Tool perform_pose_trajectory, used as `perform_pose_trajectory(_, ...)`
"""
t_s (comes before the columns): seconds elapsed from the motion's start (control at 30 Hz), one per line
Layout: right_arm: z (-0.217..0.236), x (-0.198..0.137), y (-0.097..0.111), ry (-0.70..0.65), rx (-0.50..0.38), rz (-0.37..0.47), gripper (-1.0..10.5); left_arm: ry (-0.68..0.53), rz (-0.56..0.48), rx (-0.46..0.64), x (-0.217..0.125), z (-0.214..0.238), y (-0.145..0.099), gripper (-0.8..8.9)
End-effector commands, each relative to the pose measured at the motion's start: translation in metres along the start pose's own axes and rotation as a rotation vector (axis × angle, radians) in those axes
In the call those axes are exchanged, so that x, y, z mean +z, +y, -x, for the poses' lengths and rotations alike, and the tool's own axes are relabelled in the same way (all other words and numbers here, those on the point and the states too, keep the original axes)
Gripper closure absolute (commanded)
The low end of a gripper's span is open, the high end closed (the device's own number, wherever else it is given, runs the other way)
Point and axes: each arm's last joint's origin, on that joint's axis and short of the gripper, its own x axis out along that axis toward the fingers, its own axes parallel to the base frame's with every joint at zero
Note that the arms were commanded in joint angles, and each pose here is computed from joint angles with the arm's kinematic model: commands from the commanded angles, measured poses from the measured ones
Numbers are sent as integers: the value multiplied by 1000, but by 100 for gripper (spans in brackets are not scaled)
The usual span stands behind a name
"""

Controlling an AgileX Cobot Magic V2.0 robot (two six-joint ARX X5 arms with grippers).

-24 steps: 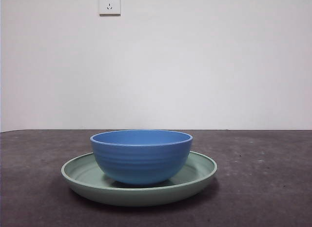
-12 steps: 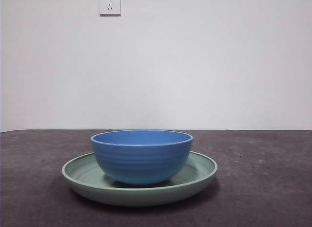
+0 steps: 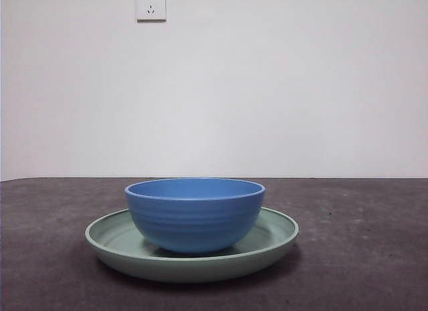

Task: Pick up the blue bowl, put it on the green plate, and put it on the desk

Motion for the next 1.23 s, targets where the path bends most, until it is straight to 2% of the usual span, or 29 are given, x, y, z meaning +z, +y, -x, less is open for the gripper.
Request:
perform_pose_trajectory(0.03, 4, 3, 1, -19, 7, 15, 920, 24, 6, 9, -7, -2, 1, 794)
perform_pose_trajectory(0.37, 4, 3, 1, -22, 7, 15, 920, 24, 6, 8, -7, -2, 1, 794)
perform_pose_trajectory(0.5, 8, 1, -1, -66, -29, -25, 920, 24, 6, 8, -7, -2, 1, 794)
perform_pose_trajectory(0.57, 10, -1, -4, -106, -68, -55, 920, 24, 6, 8, -7, -2, 1, 794)
perform_pose_trajectory(0.77, -6, -5, -22, -383, -283, -74, 920, 24, 6, 8, -7, -2, 1, 794)
perform_pose_trajectory(1.03, -77, -44, -65, -679, -521, -103, 920, 24, 6, 8, -7, -2, 1, 794)
perform_pose_trajectory(1.13, -99, -63, -78, -728, -580, -122, 920, 24, 6, 8, -7, -2, 1, 794)
perform_pose_trajectory(1.23, -118, -80, -89, -721, -633, -150, 920, 24, 6, 8, -7, -2, 1, 794)
